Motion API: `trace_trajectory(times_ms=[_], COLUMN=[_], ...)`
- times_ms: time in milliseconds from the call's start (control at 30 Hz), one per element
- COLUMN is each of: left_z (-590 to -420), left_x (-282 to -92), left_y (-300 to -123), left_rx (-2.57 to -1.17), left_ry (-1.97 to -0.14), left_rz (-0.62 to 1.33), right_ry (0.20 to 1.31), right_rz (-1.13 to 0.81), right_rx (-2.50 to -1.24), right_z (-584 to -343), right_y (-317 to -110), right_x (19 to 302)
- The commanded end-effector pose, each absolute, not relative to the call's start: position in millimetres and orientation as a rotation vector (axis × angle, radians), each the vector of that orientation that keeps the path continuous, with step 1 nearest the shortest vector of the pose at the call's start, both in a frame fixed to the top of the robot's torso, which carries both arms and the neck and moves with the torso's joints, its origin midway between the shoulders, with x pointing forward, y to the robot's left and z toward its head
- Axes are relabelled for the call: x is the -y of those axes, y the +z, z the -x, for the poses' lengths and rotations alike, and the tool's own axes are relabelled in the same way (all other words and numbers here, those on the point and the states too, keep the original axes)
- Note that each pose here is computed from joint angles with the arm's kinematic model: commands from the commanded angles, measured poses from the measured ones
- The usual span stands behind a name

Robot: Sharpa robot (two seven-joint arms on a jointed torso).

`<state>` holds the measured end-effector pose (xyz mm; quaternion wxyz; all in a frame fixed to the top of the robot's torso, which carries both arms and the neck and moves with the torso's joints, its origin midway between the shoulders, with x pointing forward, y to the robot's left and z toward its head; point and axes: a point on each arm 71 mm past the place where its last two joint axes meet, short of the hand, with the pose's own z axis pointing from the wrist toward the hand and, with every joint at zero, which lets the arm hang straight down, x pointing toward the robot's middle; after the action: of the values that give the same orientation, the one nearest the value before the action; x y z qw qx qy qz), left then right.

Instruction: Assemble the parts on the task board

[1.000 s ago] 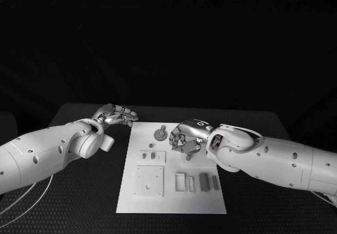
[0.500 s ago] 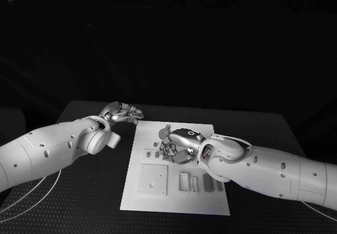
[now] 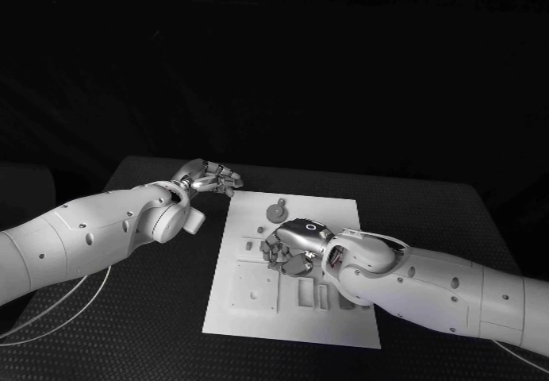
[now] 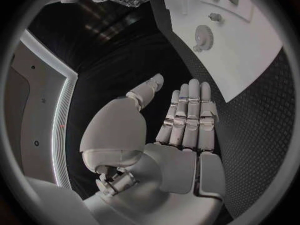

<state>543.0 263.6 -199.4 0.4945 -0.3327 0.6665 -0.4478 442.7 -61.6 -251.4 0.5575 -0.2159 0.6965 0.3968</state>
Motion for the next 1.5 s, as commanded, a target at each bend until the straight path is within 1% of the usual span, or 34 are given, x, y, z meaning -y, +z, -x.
trace_trajectory(times_ms=[33, 467, 767, 1500], left_z=[-543.4, -543.4, -543.2, -542.9], left_x=[-261.1, -260.5, -261.4, -261.3], left_y=[-197.2, -197.3, -197.4, -197.4], left_rx=[-1.604, -1.607, -1.608, -1.610], left_ry=[-1.102, -1.103, -1.102, -1.103], left_rz=[0.802, 0.802, 0.803, 0.803], right_ry=[0.925, 0.922, 0.944, 0.934], right_rz=[0.541, 0.549, 0.553, 0.565], right_rx=[-1.626, -1.653, -1.669, -1.682], right_z=[-441.9, -438.5, -432.9, -432.3], right_y=[-253.8, -265.8, -268.0, -272.9], right_x=[60.6, 59.4, 55.3, 54.5])
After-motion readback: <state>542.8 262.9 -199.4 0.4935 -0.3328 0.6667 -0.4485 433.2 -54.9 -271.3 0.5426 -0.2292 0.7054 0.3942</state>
